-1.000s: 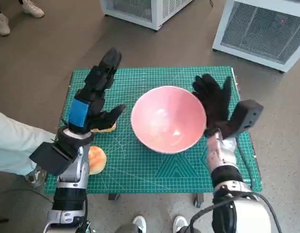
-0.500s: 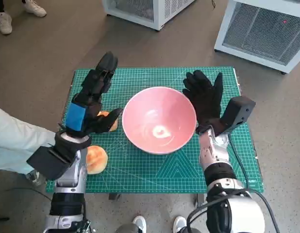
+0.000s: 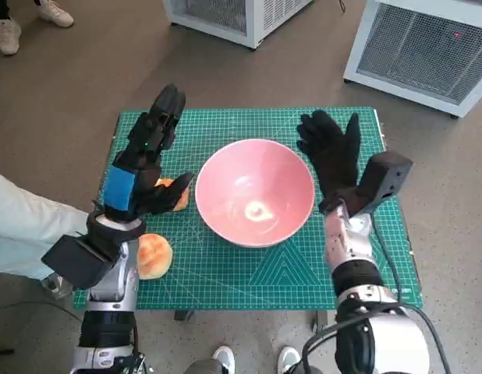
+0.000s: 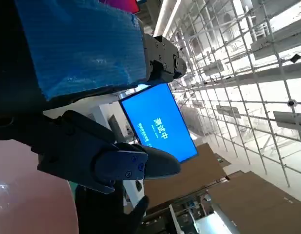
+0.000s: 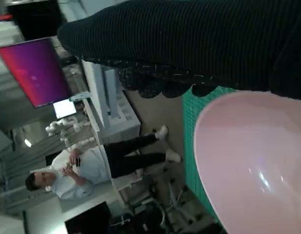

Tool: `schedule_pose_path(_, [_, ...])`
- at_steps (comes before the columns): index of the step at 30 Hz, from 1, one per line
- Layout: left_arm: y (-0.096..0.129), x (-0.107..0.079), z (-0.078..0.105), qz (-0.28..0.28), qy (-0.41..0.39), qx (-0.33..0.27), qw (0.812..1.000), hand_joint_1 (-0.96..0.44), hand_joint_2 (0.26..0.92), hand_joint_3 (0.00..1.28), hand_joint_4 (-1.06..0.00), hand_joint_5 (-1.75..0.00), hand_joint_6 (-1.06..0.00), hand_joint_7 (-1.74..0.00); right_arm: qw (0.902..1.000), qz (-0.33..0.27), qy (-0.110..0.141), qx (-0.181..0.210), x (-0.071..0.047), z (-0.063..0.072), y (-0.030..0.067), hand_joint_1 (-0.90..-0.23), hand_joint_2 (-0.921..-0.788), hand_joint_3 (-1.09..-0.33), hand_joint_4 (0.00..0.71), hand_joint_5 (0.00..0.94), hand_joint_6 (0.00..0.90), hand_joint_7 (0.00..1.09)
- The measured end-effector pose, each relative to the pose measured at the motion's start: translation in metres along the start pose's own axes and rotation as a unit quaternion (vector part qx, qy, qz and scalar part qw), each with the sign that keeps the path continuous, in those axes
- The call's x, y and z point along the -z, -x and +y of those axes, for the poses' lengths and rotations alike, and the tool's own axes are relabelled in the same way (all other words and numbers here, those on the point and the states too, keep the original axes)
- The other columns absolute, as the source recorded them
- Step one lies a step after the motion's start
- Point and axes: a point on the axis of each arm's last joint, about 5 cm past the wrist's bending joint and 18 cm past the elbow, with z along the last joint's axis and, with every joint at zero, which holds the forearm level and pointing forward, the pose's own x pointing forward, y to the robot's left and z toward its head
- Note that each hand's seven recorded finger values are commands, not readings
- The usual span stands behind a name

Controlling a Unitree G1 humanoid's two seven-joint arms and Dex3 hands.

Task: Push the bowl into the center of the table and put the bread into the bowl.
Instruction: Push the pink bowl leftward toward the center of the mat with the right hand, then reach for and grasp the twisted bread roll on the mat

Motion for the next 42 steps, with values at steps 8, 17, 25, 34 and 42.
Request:
schedule_pose_path(8, [-0.003, 0.0, -0.001, -0.001, 0.003, 0.0, 1.0, -0.71, 0.921, 0.37, -0.16, 0.0, -0.19, -0.06, 0.9892, -0.12, 0.068, -0.048, -0.025, -0.003, -0.0051, -0.705, -0.921, -0.789, 0.22, 0.007, 0.25, 0.18])
schedule_pose_path(17, [-0.016, -0.005, -0.003, -0.019, 0.005, 0.008, 1.0, -0.71, 0.921, 0.37, -0.16, 0.0, -0.2, -0.07, 0.9528, -0.246, 0.113, -0.137, -0.052, 0.004, -0.0084, -0.726, -0.921, -0.78, 0.221, 0.005, 0.252, 0.19])
schedule_pose_path(25, [-0.026, -0.008, -0.006, -0.028, 0.014, 0.025, 0.999, -0.72, 0.921, 0.35, -0.15, 0.0, -0.19, -0.07, 0.9223, -0.313, 0.125, -0.188, -0.07, 0.006, -0.0052, -0.733, -0.921, -0.784, 0.218, 0.002, 0.23, 0.2])
schedule_pose_path(34, [-0.036, -0.013, -0.008, -0.047, 0.026, 0.047, 0.997, -0.72, 0.921, 0.33, -0.15, 0.0, -0.18, -0.08, 0.9099, -0.333, 0.113, -0.221, -0.078, 0.007, -0.0004, -0.832, -0.921, -0.692, 0.212, 0.0, 0.065, 0.5])
schedule_pose_path(42, [-0.045, -0.016, -0.008, -0.062, 0.024, 0.061, 0.996, -0.72, 0.921, 0.32, -0.17, -0.01, -0.19, -0.09, 0.9062, -0.338, 0.101, -0.234, -0.083, 0.01, -0.001, -0.852, -0.921, -0.645, 0.21, 0.0, 0.053, 0.53])
